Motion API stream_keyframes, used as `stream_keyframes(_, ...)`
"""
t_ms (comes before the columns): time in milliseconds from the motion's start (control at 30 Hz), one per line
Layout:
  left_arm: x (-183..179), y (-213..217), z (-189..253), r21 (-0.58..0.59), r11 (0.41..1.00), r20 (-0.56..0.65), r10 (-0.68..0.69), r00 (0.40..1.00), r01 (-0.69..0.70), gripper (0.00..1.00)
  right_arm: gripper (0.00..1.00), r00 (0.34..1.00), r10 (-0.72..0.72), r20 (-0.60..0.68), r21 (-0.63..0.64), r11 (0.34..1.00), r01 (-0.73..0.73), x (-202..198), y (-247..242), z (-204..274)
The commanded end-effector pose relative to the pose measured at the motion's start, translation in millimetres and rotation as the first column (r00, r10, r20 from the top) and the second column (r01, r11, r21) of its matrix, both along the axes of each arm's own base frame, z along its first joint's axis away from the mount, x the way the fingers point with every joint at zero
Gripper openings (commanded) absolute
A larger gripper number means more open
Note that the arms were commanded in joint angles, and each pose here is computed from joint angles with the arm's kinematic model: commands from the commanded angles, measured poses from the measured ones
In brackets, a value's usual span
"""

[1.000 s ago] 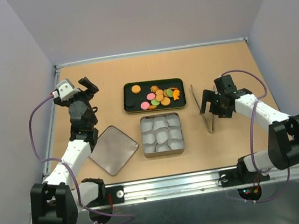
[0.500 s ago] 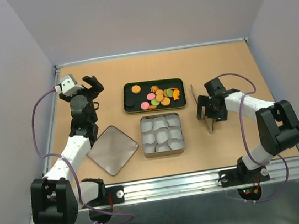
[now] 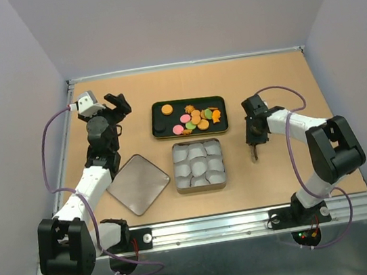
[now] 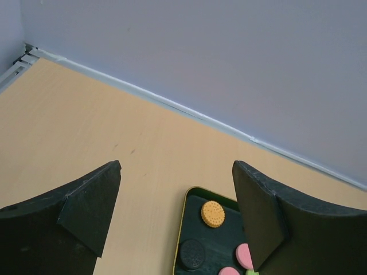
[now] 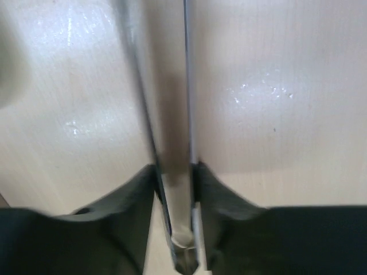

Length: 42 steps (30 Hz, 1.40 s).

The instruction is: Pack the cookies

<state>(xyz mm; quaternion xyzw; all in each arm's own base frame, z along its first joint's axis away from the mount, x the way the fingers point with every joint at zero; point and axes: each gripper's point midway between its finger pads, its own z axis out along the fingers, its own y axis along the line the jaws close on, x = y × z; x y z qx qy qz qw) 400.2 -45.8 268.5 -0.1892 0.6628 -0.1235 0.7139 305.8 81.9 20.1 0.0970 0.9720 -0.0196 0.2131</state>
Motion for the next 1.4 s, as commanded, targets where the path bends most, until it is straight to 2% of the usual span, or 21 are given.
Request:
stream_keyframes(0,-0.9,-7.8,30.0,-0.016,0.999,0.079,-0.046,0.996,0.047,0.89,0.27,1.000,-0.005,-0.008,-0.061,0.998,0.005,2.2,-7.2,-3.6)
stream_keyframes(67,-2.8,-16.5,38.3,-0.013,0.995,0.098,-0.096,0.991,0.098,0.88,0.20,1.000,-0.006,0.010,-0.088,0.996,0.007,5.2,-12.5,7.2)
stream_keyframes(133,-3.8,-25.3,43.5,-0.003,0.989,0.109,-0.144,0.984,0.145,0.87,0.18,0.999,-0.009,0.040,-0.117,0.993,0.014,10.1,-18.0,20.3)
stream_keyframes(267,-8.1,-62.2,62.4,0.057,0.967,0.131,-0.256,0.958,0.250,0.87,0.18,0.994,-0.012,0.108,-0.096,0.995,0.022,18.4,-15.2,66.2)
stream_keyframes(367,-9.8,-103.8,73.8,0.086,0.928,0.115,-0.371,0.922,0.362,0.88,0.17,0.983,0.010,0.183,0.011,1.000,-0.012,29.7,5.4,114.0)
stream_keyframes(400,-12.0,-122.6,88.6,0.086,0.903,0.133,-0.430,0.893,0.422,0.88,0.17,0.971,0.025,0.236,0.050,0.998,-0.038,38.2,14.6,138.6)
stream_keyframes(500,-9.1,-165.2,81.1,0.051,0.834,0.085,-0.551,0.830,0.549,0.88,0.18,0.936,0.109,0.334,0.201,0.962,-0.184,36.8,51.8,189.1)
stream_keyframes(533,-9.4,-171.3,80.6,0.041,0.828,0.083,-0.561,0.824,0.560,0.88,0.18,0.916,0.125,0.380,0.233,0.946,-0.226,38.6,62.3,210.4)
stream_keyframes(567,-10.5,-179.4,80.4,0.017,0.818,0.084,-0.575,0.814,0.575,0.88,0.18,0.894,0.171,0.413,0.313,0.895,-0.316,31.5,82.8,229.5)
stream_keyframes(633,-12.5,-201.3,77.2,0.004,0.789,0.073,-0.613,0.786,0.615,0.88,0.18,0.858,0.217,0.466,0.384,0.824,-0.417,22.9,106.6,257.9)
stream_keyframes(733,-19.4,-231.8,76.4,-0.020,0.736,0.070,-0.674,0.735,0.677,0.88,0.18,0.826,0.260,0.500,0.422,0.760,-0.494,12.1,127.9,275.1)
stream_keyframes(833,-27.1,-254.7,78.8,-0.028,0.693,0.082,-0.717,0.692,0.721,0.88,0.18,0.815,0.283,0.506,0.430,0.736,-0.523,7.4,136.5,276.3)
stream_keyframes(1000,-45.0,-284.2,87.5,-0.044,0.636,0.119,-0.762,0.636,0.770,0.88,0.17,0.822,0.291,0.489,0.442,0.730,-0.521,7.0,140.7,266.3)
stream_keyframes(1367,-60.2,-307.7,81.9,-0.086,0.539,0.173,-0.820,0.546,0.838,0.88,0.17,0.819,0.309,0.483,0.465,0.702,-0.539,5.8,153.6,265.0)
